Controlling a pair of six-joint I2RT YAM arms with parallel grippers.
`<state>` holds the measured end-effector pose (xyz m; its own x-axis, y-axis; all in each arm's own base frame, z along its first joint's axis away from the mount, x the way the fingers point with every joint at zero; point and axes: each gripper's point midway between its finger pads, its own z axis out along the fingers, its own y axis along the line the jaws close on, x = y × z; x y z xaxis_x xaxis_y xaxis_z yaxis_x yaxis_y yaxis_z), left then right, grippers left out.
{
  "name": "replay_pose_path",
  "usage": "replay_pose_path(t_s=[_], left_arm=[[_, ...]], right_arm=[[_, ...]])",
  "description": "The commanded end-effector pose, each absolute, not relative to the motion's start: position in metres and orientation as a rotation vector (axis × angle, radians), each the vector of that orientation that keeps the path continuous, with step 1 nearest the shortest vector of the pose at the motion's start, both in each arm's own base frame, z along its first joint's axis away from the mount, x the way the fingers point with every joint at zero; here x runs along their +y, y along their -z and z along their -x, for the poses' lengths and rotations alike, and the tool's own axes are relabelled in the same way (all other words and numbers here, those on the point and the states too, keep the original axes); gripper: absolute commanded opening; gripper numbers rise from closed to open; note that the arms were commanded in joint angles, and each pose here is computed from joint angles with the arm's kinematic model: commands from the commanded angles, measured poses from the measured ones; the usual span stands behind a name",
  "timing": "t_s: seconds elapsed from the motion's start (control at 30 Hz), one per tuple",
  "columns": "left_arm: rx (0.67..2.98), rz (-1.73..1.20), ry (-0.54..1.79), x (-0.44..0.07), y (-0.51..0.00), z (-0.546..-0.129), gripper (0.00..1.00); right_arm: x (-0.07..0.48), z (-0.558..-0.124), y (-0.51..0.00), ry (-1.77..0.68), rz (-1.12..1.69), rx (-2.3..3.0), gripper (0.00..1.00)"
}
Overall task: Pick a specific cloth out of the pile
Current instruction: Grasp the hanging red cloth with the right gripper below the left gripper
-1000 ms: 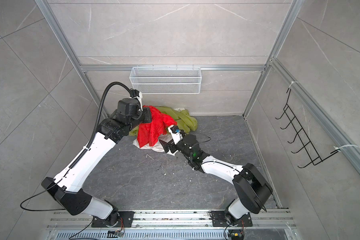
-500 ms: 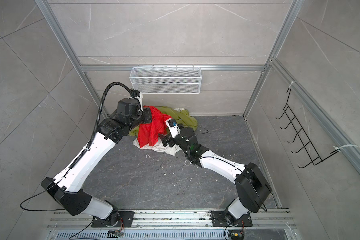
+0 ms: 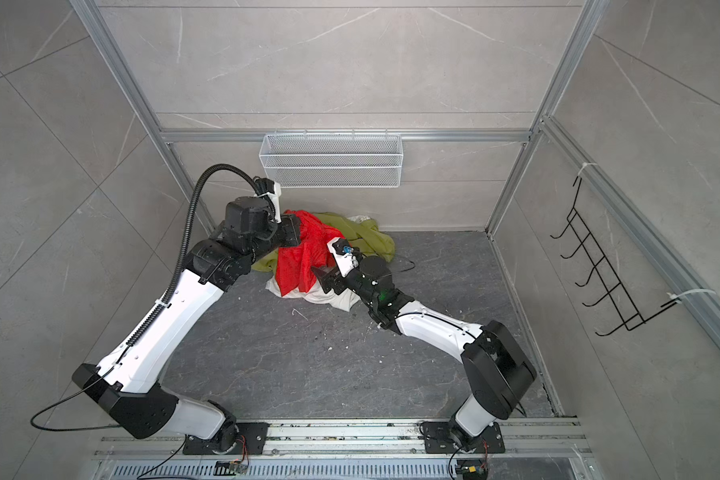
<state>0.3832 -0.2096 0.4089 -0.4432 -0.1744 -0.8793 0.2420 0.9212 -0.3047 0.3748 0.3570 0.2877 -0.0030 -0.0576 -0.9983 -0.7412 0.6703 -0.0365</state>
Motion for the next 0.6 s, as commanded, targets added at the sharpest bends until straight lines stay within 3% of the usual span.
replay_pose_path(t_s=[0.0,0.1,0.57], left_arm=[[1.822,-0.025,0.595,-0.212,-0.458,-0.374,0.0],[1.817,-0.028,0.617,-0.213,-0.461,-0.371,0.0],[1.801,-0.037,0.688,-0.219,-0.47,-0.364,0.0]], right_arm=[[0.363,-0.374,-0.284,-0.613,0.674,1.475,0.94],[0.365,-0.378,-0.283,-0.591,0.652,1.466,1.0],[0.382,-0.384,-0.288,-0.593,0.59,1.409,1.0]])
